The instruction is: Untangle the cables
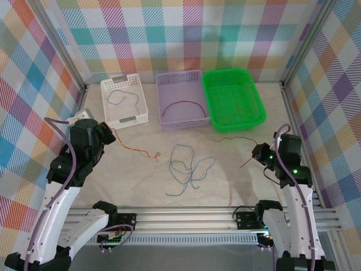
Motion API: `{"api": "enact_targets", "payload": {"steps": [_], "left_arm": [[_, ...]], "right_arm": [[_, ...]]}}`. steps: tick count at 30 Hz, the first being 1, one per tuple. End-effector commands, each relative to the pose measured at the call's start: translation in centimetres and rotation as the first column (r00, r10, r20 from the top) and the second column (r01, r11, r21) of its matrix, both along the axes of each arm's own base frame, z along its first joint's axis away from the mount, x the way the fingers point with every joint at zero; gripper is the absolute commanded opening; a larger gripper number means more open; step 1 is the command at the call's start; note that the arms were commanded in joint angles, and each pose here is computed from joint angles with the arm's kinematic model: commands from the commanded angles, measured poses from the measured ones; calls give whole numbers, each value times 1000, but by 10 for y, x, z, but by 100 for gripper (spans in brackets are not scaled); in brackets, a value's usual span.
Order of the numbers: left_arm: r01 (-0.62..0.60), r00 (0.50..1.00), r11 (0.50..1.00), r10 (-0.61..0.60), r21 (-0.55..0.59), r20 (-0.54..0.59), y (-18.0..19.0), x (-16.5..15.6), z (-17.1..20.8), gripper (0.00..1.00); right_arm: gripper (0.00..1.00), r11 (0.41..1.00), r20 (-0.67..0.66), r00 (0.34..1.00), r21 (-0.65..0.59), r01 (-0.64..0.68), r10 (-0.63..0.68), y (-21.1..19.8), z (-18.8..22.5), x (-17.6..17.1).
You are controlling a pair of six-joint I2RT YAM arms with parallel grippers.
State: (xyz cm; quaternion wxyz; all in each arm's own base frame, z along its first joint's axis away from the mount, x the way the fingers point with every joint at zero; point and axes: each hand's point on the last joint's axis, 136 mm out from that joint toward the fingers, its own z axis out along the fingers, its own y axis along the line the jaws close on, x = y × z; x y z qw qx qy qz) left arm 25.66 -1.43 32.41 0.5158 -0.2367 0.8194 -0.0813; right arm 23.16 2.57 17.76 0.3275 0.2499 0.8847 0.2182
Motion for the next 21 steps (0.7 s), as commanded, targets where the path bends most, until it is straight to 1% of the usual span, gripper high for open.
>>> {"api": "enact_targets", "payload": {"steps": [1,3,6,9,12,14,18,21], "left_arm": [[-83,996,991,81,101,27,20,-7,5,0],[-80,996,990,77,112,36,20,-10,4,0],[-42,999,994,39,97,30,12,-8,-4,0],[37,999,998,-38,51,20,-5,-1,-15,0],[108,994,994,-108,14,-22,-23,8,-30,0],[125,991,992,-124,13,-42,-27,11,-35,0],[141,989,990,-141,3,-37,-31,12,-38,0],[153,987,988,-153,-4,-47,-34,13,-43,0]], "right_arm": [[0,995,-45,994,-26,94,-95,-22,1,-7],[0,996,5,996,0,91,-91,-22,11,-5],[0,999,84,996,31,21,-24,-9,35,-3],[0,1000,139,990,11,-16,14,-4,67,-3],[0,995,183,981,60,-75,63,9,93,0],[0,989,207,974,89,-117,97,19,109,4],[0,982,248,957,77,-174,151,36,134,14],[0,969,256,940,43,-243,224,58,147,25]]}}
